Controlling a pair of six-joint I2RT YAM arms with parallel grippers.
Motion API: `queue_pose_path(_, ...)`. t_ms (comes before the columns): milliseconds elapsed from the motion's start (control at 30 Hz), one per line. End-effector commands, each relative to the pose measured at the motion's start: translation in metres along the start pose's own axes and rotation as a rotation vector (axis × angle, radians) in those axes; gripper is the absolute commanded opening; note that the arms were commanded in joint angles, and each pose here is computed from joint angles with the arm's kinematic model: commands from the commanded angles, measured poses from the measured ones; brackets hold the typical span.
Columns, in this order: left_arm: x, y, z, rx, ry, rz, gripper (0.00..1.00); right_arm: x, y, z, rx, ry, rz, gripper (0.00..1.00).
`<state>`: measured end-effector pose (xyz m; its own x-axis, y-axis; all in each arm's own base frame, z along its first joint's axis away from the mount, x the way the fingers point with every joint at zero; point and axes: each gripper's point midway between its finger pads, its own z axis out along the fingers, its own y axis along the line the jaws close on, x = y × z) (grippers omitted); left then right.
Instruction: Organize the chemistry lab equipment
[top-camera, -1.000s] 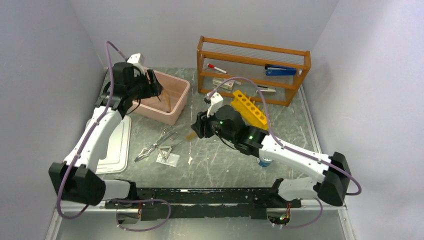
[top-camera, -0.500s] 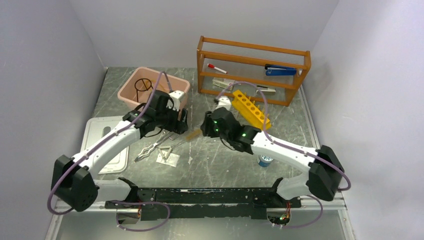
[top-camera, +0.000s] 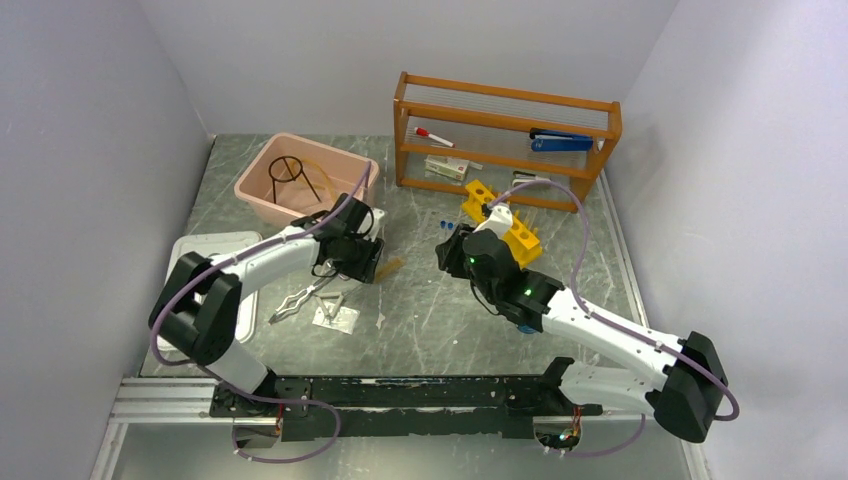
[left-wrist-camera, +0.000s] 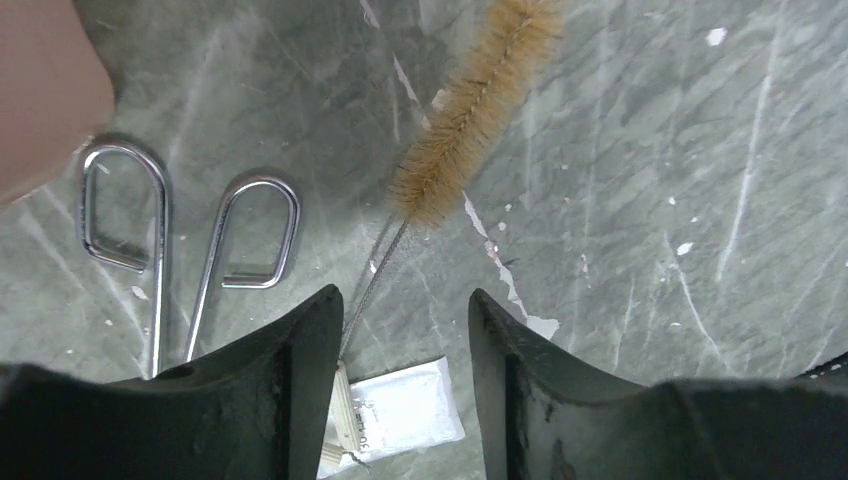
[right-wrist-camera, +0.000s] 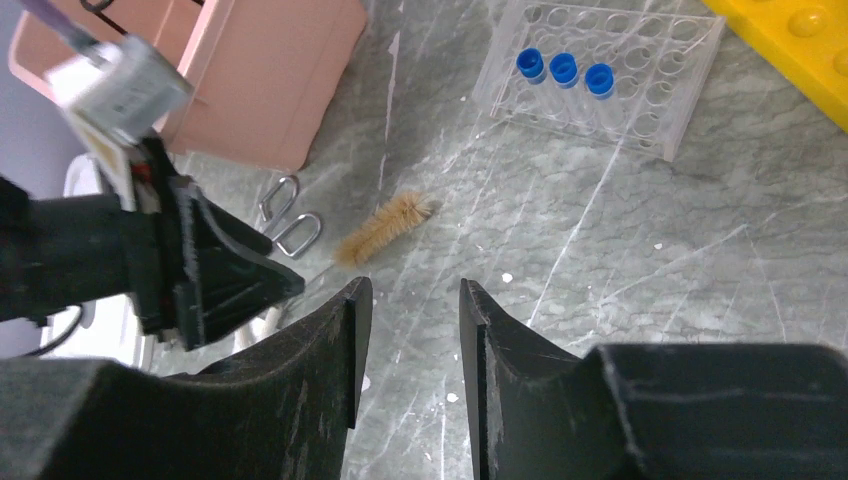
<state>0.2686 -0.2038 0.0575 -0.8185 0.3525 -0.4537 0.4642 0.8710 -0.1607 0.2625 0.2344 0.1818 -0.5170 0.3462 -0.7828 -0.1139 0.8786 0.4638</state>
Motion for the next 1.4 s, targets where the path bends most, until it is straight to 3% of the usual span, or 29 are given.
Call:
queue_pose_path(0,0.011,-0.001,0.009,0.001,0.058,0.017,0.51,-0.012,0.001,-0.001,0.000,-0.053,0.037,0.40)
queue_pose_path(333,0.033,-0.004,0.026,0.018,0.140,0.036,0.41,-0.015,0.003,-0.002,-0.012,-0.066,0.035,0.39)
queue_pose_path(733,0.035,-0.010,0.031,-0.001,0.149,0.101,0.33,-0.021,-0.001,-0.006,-0.019,-0.093,0.043,0.39)
queue_pose_path(967,0.034,-0.015,0.032,-0.006,0.159,0.153,0.18,-0.029,-0.002,-0.012,-0.023,-0.119,0.050,0.38)
queue_pose_path(1067,0.026,-0.025,0.029,0.020,0.136,0.183,0.06,-0.031,-0.004,-0.015,-0.022,-0.125,0.054,0.38)
queue_pose_path(1367,-0.015,-0.057,0.000,0.112,-0.013,0.139,0.05,-0.043,-0.006,-0.029,-0.025,-0.152,0.052,0.39)
